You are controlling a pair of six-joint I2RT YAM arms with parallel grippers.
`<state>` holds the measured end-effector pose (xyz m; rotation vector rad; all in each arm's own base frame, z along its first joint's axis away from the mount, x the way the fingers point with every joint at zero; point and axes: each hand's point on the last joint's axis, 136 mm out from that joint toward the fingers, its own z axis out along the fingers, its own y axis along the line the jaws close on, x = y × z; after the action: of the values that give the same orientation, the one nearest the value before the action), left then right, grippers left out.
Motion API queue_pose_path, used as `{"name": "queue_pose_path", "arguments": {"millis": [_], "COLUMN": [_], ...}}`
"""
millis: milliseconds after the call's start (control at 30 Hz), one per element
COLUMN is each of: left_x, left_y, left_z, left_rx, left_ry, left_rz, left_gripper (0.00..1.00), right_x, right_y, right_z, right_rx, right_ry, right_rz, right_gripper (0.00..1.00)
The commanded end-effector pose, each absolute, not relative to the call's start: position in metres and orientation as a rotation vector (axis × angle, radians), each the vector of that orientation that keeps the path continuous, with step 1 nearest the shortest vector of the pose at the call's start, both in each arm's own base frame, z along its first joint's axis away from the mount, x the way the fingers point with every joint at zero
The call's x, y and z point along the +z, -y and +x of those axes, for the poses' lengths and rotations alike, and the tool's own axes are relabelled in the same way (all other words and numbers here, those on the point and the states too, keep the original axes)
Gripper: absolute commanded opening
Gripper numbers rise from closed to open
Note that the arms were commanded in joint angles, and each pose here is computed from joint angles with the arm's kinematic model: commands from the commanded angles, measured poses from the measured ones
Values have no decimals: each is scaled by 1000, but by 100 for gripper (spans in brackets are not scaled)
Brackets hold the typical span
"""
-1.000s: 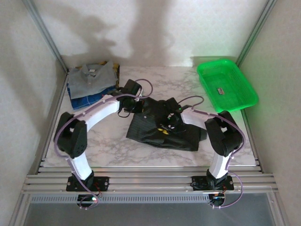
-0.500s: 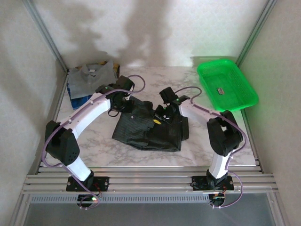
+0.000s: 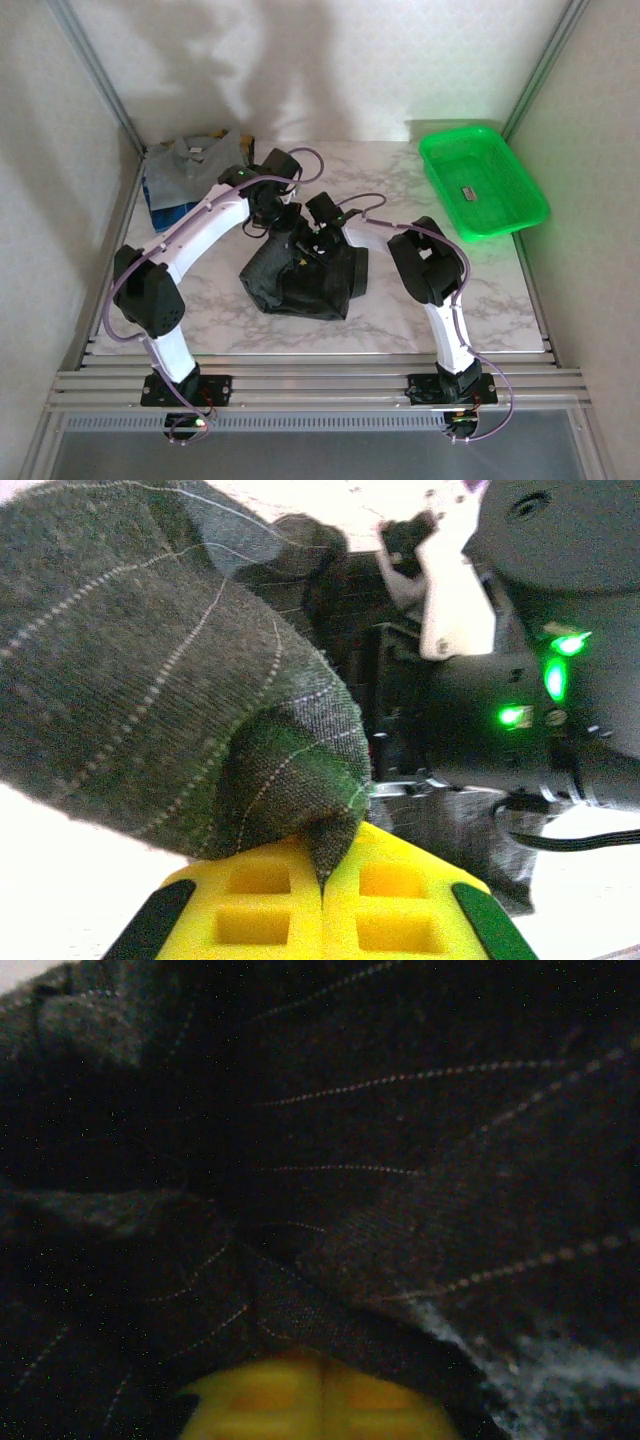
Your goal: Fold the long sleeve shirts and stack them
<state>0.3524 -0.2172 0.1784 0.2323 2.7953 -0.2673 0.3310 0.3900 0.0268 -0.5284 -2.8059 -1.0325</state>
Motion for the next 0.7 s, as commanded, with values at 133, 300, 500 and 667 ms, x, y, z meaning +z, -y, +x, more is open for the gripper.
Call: {"name": "queue_pose_path", "arguments": {"millis": [133, 300, 500, 667], "left_x": [169, 153, 146, 140], "left_y": [251, 258, 266, 277], "left_z": [357, 358, 359, 357], "left_rx": [-480, -488, -488, -488], "left_ry": [-2823, -2854, -2867, -2884], "left_rz": [121, 118, 132, 157], "left_gripper": [0, 0, 0, 0], "right_x": [37, 48, 68, 74], "right_y": [-361, -304, -253, -213], "right_z": [346, 345, 347, 342], "right_rx": [-1087, -909, -843, -645], "right_ry": [2709, 2770, 2848, 2981], "right_rz": [-628, -632, -634, -557], "right_gripper": [3, 10, 17, 22]}}
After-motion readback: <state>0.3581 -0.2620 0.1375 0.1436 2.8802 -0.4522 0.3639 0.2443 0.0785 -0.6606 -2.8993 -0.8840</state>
